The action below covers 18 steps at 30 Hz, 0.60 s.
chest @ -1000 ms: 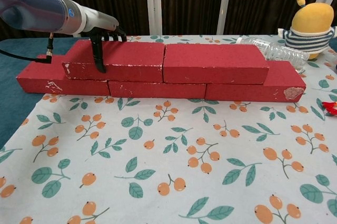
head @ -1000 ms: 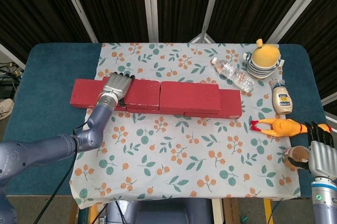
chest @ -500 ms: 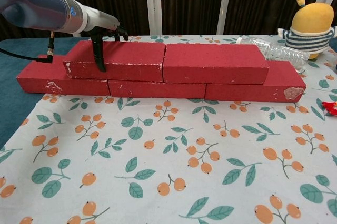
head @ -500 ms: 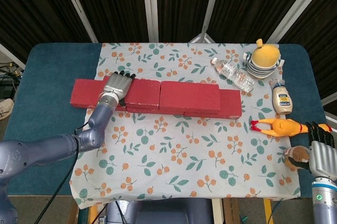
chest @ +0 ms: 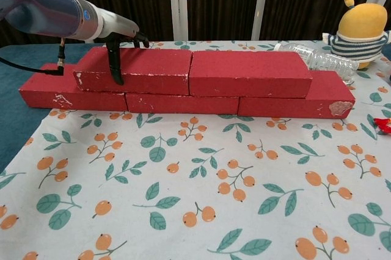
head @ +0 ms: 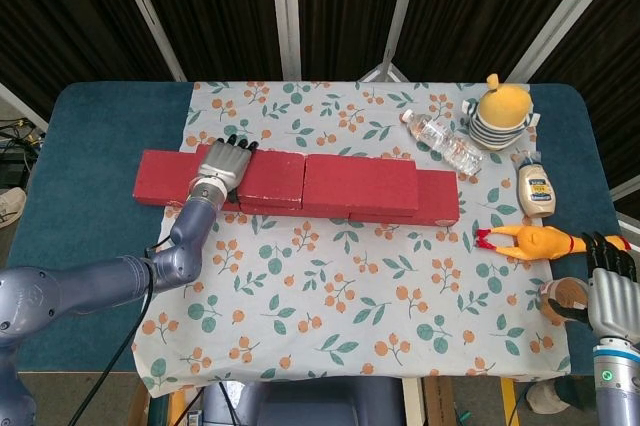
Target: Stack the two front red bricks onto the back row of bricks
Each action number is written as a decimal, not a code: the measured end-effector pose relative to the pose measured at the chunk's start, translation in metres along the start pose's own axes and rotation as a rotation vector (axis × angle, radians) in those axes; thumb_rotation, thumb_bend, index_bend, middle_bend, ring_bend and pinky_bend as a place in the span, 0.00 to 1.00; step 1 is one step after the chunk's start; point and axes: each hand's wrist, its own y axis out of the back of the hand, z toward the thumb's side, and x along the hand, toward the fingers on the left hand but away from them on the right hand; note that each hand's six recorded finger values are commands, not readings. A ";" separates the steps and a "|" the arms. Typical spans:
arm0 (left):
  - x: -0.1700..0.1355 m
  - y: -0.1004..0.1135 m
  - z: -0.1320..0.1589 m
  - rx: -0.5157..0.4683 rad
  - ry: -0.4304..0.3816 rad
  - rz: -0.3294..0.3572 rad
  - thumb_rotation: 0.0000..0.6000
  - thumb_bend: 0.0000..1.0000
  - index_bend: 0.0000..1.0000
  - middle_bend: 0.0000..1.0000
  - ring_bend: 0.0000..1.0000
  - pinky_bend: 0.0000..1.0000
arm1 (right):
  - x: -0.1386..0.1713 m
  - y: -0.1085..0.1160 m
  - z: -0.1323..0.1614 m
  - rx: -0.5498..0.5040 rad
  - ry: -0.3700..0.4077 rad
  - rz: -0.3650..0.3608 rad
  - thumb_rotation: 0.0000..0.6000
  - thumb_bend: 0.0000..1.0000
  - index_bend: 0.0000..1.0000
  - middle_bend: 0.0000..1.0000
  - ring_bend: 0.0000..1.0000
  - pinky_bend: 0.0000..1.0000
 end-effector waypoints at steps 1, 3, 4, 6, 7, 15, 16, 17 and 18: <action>-0.001 0.000 0.000 0.000 0.000 -0.001 1.00 0.00 0.04 0.04 0.01 0.15 | 0.000 0.000 0.000 0.000 0.000 0.000 1.00 0.06 0.00 0.00 0.00 0.00; -0.002 0.001 0.000 0.003 0.001 -0.004 1.00 0.00 0.02 0.02 0.00 0.14 | 0.000 0.000 0.000 0.002 -0.001 0.001 1.00 0.06 0.00 0.00 0.00 0.00; -0.003 0.001 0.000 0.007 0.002 -0.007 1.00 0.00 0.01 0.01 0.00 0.14 | 0.000 0.000 0.000 0.002 -0.001 0.001 1.00 0.06 0.00 0.00 0.00 0.00; -0.005 0.002 0.000 0.011 0.003 -0.011 1.00 0.00 0.00 0.00 0.00 0.12 | 0.000 0.000 0.000 0.003 -0.002 0.002 1.00 0.06 0.00 0.00 0.00 0.00; -0.006 0.003 0.000 0.012 0.004 -0.015 1.00 0.00 0.00 0.00 0.00 0.11 | 0.000 0.000 0.000 0.003 -0.003 0.002 1.00 0.06 0.00 0.00 0.00 0.00; -0.024 0.029 -0.007 -0.019 0.011 0.017 1.00 0.00 0.00 0.00 0.00 0.05 | 0.001 0.000 -0.001 0.006 -0.005 0.005 1.00 0.06 0.00 0.00 0.00 0.00; -0.029 0.035 -0.010 -0.029 0.011 0.031 1.00 0.00 0.00 0.00 0.00 0.04 | 0.001 0.001 -0.001 0.006 -0.006 0.005 1.00 0.06 0.00 0.00 0.00 0.00; -0.034 0.040 -0.012 -0.037 0.010 0.043 1.00 0.00 0.00 0.00 0.00 0.05 | 0.001 0.001 -0.001 0.005 -0.006 0.004 1.00 0.06 0.00 0.00 0.00 0.00; -0.039 0.044 -0.014 -0.044 0.008 0.056 1.00 0.00 0.00 0.00 0.00 0.06 | 0.001 0.001 -0.001 0.002 -0.005 0.002 1.00 0.06 0.00 0.00 0.00 0.00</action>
